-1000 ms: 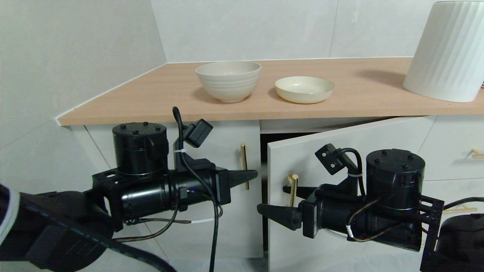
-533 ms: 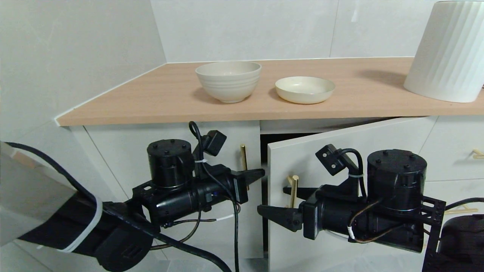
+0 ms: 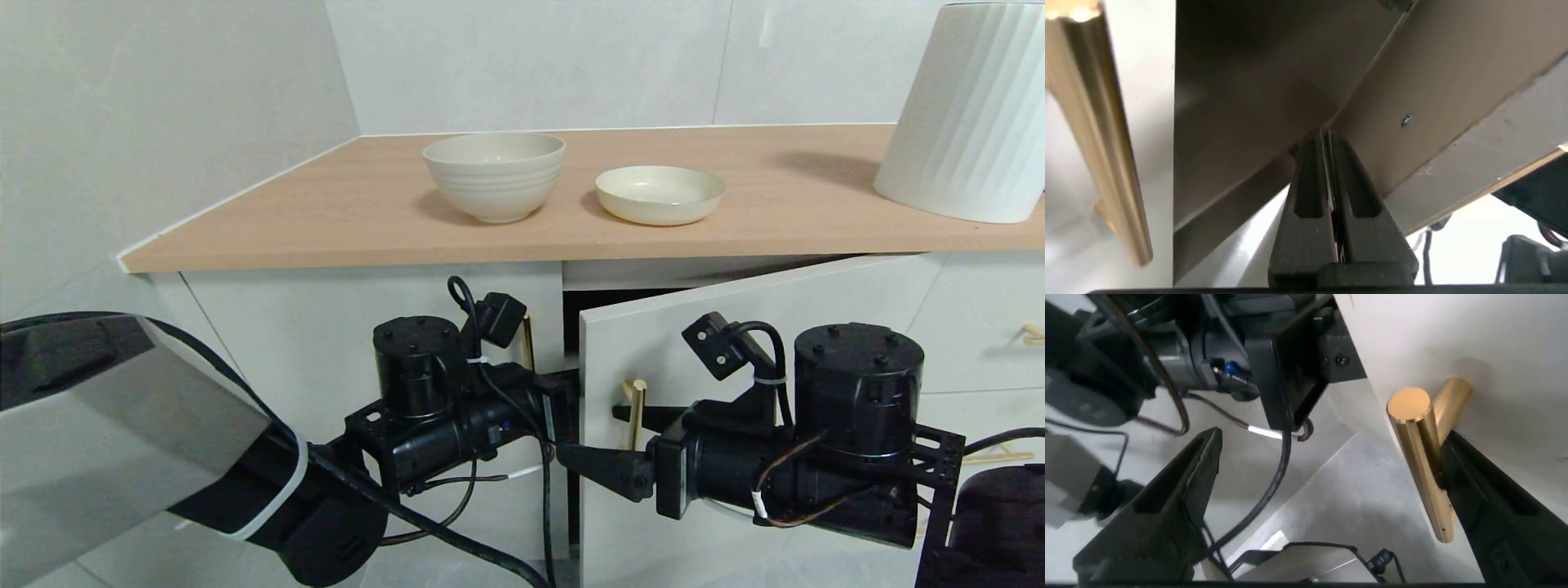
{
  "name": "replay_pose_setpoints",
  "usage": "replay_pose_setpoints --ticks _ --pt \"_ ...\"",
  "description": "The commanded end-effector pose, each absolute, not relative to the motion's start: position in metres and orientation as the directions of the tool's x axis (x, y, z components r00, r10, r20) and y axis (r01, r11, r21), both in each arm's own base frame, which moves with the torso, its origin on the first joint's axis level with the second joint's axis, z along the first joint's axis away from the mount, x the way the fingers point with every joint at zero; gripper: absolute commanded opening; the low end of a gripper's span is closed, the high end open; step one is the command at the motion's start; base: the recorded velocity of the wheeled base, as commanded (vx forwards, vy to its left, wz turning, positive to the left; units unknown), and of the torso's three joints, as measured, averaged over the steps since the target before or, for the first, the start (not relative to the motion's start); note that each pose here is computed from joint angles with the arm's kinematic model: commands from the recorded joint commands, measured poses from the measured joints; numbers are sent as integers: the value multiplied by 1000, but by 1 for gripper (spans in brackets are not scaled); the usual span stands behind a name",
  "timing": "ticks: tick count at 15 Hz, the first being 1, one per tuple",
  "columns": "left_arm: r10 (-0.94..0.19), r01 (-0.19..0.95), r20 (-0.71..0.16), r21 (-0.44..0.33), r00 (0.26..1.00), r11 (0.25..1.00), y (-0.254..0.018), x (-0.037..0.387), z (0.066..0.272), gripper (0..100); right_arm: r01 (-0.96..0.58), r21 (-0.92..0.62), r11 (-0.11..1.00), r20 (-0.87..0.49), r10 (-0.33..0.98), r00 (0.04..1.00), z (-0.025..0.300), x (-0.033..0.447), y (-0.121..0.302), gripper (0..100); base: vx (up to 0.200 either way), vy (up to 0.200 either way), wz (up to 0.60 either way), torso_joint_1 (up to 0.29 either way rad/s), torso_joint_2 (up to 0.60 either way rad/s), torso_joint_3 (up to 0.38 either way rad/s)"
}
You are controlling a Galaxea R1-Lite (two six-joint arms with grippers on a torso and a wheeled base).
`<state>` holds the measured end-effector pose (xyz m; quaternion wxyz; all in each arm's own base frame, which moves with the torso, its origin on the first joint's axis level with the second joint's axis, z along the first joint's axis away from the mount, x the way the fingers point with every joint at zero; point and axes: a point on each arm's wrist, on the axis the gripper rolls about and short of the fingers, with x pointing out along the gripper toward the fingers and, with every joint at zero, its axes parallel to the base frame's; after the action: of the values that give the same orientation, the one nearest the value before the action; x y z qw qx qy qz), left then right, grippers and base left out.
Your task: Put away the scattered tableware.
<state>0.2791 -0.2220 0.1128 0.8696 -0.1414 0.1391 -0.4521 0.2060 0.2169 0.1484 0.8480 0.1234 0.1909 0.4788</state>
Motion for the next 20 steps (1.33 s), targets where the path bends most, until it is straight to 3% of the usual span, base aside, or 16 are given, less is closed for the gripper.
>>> replay_pose_setpoints --ticks 1,4,14,20 --pt "-839 763 -111 -367 532 533 -229 278 110 0 -749 382 542 -203 839 504 149 208 215 100 0 0 0 0 0 0" --pt "-858 799 -39 -345 512 493 -240 275 108 0 -724 333 604 -207 796 569 149 212 210 100 0 0 0 0 0 0" --pt "-873 818 -20 -339 487 465 -250 272 115 0 -714 352 606 -223 795 565 193 167 132 100 0 0 0 0 0 0" --pt "-881 822 -33 -344 472 454 -244 258 119 0 -667 351 657 -293 754 588 172 134 106 100 0 0 0 0 0 0"
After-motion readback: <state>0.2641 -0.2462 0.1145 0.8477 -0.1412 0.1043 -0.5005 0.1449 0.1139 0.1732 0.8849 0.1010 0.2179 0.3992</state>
